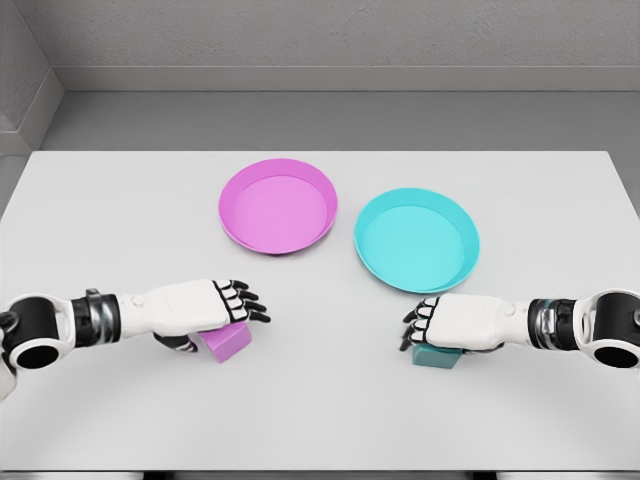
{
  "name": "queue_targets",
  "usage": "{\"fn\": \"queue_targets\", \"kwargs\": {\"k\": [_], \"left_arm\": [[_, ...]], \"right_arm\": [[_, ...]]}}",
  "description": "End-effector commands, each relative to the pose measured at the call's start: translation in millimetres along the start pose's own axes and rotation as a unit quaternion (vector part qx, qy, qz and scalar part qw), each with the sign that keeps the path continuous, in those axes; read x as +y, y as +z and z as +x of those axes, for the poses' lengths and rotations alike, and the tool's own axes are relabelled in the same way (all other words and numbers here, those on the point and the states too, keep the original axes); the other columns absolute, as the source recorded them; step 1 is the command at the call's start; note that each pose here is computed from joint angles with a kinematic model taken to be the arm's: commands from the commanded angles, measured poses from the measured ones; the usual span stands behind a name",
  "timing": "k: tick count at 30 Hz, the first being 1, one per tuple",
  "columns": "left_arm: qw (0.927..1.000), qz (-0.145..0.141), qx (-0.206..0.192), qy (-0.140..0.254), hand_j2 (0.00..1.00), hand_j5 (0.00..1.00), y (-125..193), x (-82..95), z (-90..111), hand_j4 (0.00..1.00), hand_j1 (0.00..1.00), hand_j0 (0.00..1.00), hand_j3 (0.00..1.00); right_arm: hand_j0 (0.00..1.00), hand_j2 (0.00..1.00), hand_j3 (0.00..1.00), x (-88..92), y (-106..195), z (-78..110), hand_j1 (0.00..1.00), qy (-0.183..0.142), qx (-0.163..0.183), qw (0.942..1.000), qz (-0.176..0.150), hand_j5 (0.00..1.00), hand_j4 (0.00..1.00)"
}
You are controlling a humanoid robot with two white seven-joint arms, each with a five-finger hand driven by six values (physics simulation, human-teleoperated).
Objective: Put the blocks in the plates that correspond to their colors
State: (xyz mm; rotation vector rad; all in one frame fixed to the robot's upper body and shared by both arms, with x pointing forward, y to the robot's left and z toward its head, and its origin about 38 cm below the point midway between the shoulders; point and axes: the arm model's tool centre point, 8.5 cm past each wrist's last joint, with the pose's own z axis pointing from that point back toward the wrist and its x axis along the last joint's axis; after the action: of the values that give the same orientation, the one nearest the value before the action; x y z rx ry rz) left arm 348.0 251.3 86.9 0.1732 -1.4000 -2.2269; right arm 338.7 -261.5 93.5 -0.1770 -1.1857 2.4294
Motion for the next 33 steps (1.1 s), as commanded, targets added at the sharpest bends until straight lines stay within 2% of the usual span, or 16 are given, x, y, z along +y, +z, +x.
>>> {"fn": "queue_targets", "kwargs": {"k": [1,7,20,23,25,30,33], "left_arm": [[1.0000,0.001,0.000,0.004,1.00,1.00,-1,-0.7,0,1.00,1.00,1.00,1.00],[1.0000,-0.002,-0.002,0.007,1.00,1.00,-3,-4.0,1,1.00,1.00,1.00,1.00],[0.9999,-0.006,0.001,0.015,1.00,1.00,-6,-9.0,-2,1.00,1.00,1.00,1.00],[0.9999,-0.005,0.002,0.014,0.86,0.86,-6,-8.0,-3,0.86,0.86,0.86,0.86],[0.9999,-0.003,0.002,0.015,0.72,0.72,-5,-7.2,-3,0.72,0.72,0.72,0.72],[0.9999,-0.005,0.003,0.016,0.61,0.61,-4,-6.4,-4,0.61,0.61,0.61,0.61],[0.9998,-0.006,0.002,0.017,0.61,0.61,-4,-6.0,-3,0.61,0.61,0.61,0.61]], "right_arm": [[0.72,0.72,0.72,2.5,0,0.2,0.72,0.005,0.000,0.9999,0.013,0.72,0.72],[0.64,0.64,0.64,1.6,-6,3.6,0.64,0.004,-0.006,0.9998,0.017,0.64,0.64],[0.64,0.64,0.64,-13.9,-2,-2.6,0.64,0.012,0.000,0.9999,0.000,0.64,0.64],[0.64,0.64,0.64,-17.0,-1,-3.3,0.64,0.012,-0.001,0.9999,-0.004,0.64,0.64],[0.64,0.64,0.64,-18.9,-1,-1.6,0.64,0.014,-0.003,0.9999,-0.007,0.64,0.64],[0.64,0.64,0.64,-23.4,-1,1.8,0.64,0.021,-0.007,0.9997,-0.011,0.64,0.64],[0.64,0.64,0.64,-29.7,2,-2.1,0.64,0.024,-0.003,0.9996,-0.016,0.64,0.64]]}}
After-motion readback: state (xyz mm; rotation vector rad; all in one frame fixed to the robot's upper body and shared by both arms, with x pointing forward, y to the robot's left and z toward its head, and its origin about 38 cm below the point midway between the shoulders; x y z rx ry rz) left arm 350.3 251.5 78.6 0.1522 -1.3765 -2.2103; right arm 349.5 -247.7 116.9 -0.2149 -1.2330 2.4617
